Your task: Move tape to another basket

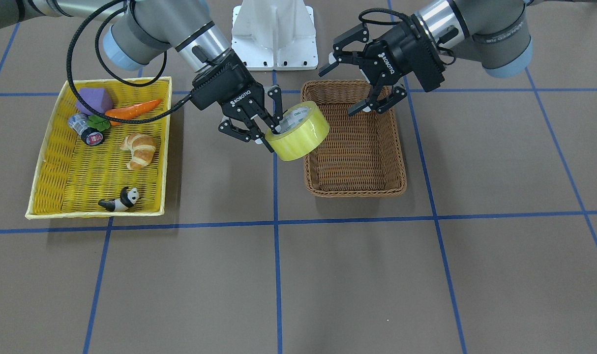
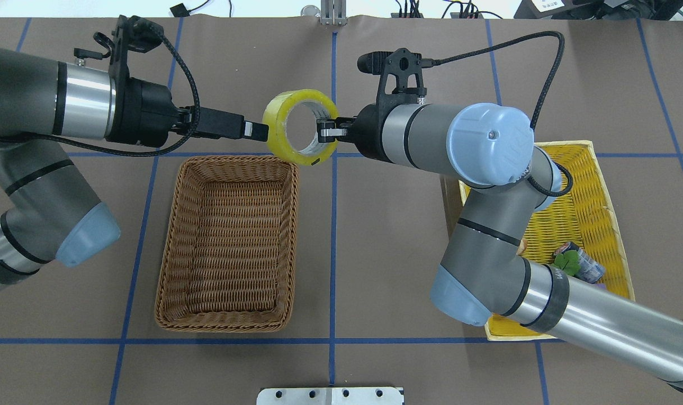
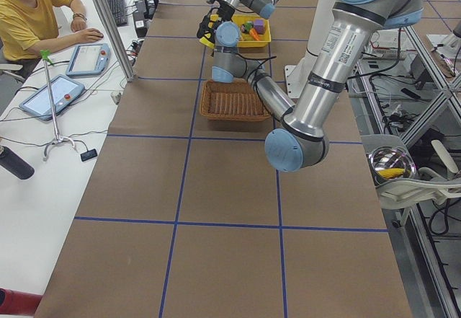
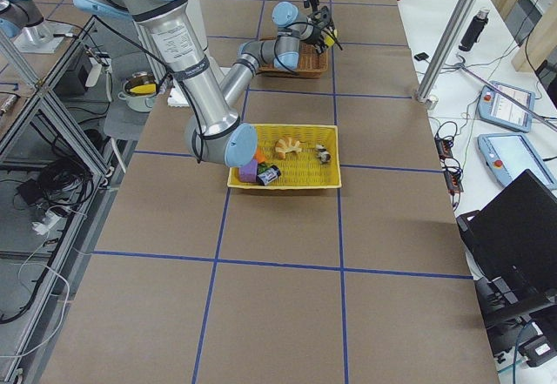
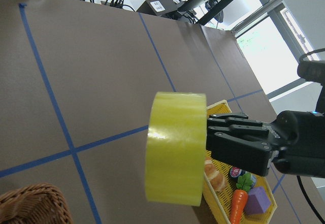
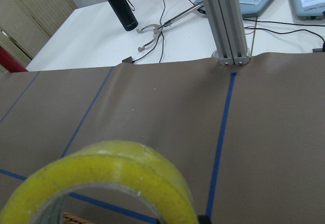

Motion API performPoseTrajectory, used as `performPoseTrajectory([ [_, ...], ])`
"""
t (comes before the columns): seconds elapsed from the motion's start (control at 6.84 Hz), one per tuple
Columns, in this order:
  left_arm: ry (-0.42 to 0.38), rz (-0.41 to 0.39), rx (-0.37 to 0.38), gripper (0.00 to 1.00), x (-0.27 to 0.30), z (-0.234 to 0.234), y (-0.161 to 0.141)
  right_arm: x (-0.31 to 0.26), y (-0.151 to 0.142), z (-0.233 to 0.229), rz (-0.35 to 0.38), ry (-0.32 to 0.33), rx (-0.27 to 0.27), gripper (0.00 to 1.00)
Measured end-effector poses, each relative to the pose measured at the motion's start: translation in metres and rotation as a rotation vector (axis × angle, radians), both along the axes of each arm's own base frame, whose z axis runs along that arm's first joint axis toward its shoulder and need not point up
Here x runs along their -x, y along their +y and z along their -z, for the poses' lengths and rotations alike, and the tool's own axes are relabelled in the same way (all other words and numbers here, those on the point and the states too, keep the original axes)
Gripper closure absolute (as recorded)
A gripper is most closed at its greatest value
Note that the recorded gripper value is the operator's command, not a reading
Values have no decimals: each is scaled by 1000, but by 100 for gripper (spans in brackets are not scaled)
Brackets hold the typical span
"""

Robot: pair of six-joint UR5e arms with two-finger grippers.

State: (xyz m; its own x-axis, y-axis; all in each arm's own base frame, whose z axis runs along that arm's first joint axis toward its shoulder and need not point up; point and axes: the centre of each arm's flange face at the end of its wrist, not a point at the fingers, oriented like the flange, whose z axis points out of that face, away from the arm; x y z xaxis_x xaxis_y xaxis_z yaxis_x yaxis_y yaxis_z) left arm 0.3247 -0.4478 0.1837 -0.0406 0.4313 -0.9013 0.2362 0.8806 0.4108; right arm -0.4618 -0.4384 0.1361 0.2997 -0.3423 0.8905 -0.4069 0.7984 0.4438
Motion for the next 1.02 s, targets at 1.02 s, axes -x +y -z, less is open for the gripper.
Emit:
performPoseTrajectory([
  [1.02,-2,50,26,4,-29,-4,-1,11,20,8,42,-13,-9,100],
])
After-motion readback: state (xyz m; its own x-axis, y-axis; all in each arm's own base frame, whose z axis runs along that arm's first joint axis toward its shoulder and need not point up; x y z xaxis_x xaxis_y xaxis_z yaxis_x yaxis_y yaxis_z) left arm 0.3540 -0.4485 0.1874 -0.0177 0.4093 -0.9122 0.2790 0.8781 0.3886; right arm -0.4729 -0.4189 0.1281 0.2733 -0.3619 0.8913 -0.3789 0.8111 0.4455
